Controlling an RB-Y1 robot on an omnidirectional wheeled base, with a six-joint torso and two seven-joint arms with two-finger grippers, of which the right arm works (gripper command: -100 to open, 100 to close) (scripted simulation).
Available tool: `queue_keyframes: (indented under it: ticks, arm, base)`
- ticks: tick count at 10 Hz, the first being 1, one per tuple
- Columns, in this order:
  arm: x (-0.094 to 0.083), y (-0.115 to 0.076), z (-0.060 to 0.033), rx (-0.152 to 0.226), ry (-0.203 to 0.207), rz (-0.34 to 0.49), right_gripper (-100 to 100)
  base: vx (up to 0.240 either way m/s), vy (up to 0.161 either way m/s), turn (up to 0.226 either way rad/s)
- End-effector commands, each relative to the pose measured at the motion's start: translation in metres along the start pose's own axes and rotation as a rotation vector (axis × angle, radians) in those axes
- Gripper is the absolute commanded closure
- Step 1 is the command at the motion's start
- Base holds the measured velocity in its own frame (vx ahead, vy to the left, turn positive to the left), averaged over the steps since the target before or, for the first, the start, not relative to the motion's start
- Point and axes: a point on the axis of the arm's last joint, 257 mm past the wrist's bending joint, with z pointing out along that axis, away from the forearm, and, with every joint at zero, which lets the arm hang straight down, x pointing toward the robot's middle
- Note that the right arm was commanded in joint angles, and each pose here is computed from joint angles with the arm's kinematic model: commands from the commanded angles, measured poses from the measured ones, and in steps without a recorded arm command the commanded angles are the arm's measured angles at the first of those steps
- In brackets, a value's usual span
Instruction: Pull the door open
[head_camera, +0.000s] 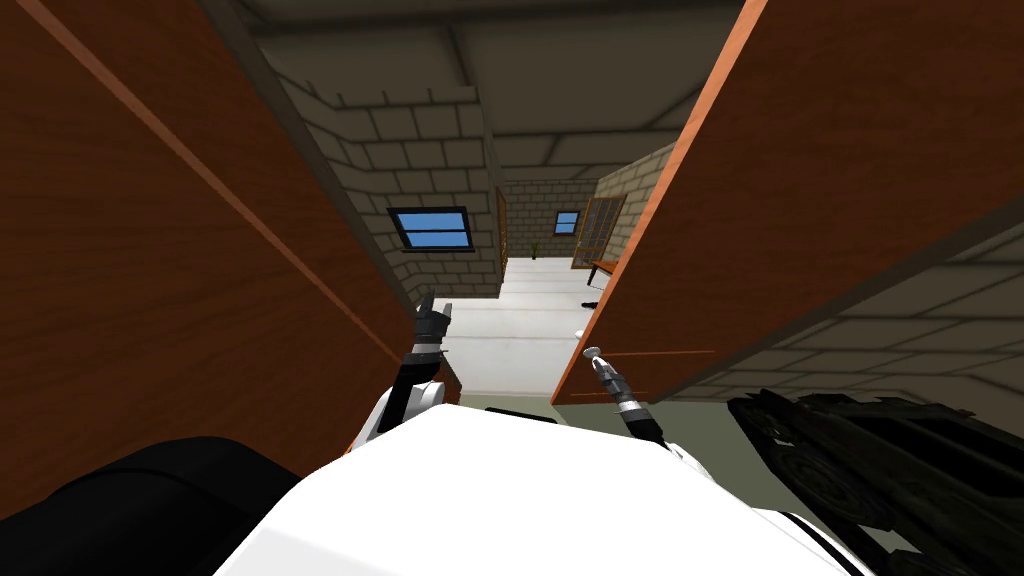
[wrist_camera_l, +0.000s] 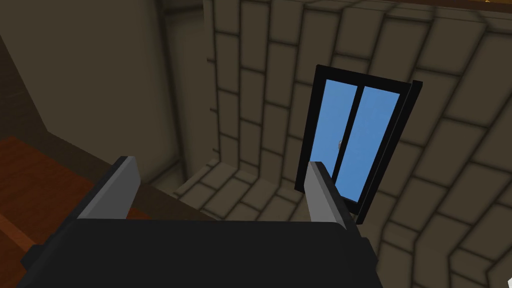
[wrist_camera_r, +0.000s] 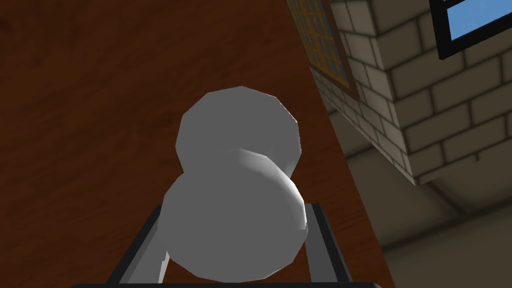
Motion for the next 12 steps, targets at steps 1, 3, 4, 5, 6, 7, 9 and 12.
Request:
queue_keyframes:
  ticks: [1, 3, 4, 5, 6, 7, 9, 12]
  arm:
    - [0.0028, 0.0019, 0.0005, 0.005, -0.002, 0.055, 100]
    - [0.002, 0.0013, 0.0017, 0.011, -0.009, 0.099, 100]
    - [0.0012, 0.0008, 0.0029, 0.017, -0.015, 0.144, 100]
    - [0.0005, 0.0002, 0.004, 0.023, -0.022, 0.176, 100]
    - [0.0005, 0.0002, 0.004, 0.022, -0.023, 0.191, 100]
    - [-0.0003, -0.0004, 0.0052, 0.028, -0.03, 0.234, 100]
    - [-0.001, -0.0009, 0.0063, 0.033, -0.037, 0.283, 100]
    - [-0.0025, -0.0021, 0.0087, 0.044, -0.054, 0.377, 100]
  base:
    - [-0.04, -0.028, 0.063]
    - [-0.049, -0.04, 0.082]
    - [-0.036, -0.023, 0.055]
    - [-0.052, -0.036, 0.112]
    - [-0.043, -0.028, 0.05]
    - [-0.039, -0.031, 0.072]
    - [-0.06, -0.039, 0.075]
    - [-0.036, -0.023, 0.056]
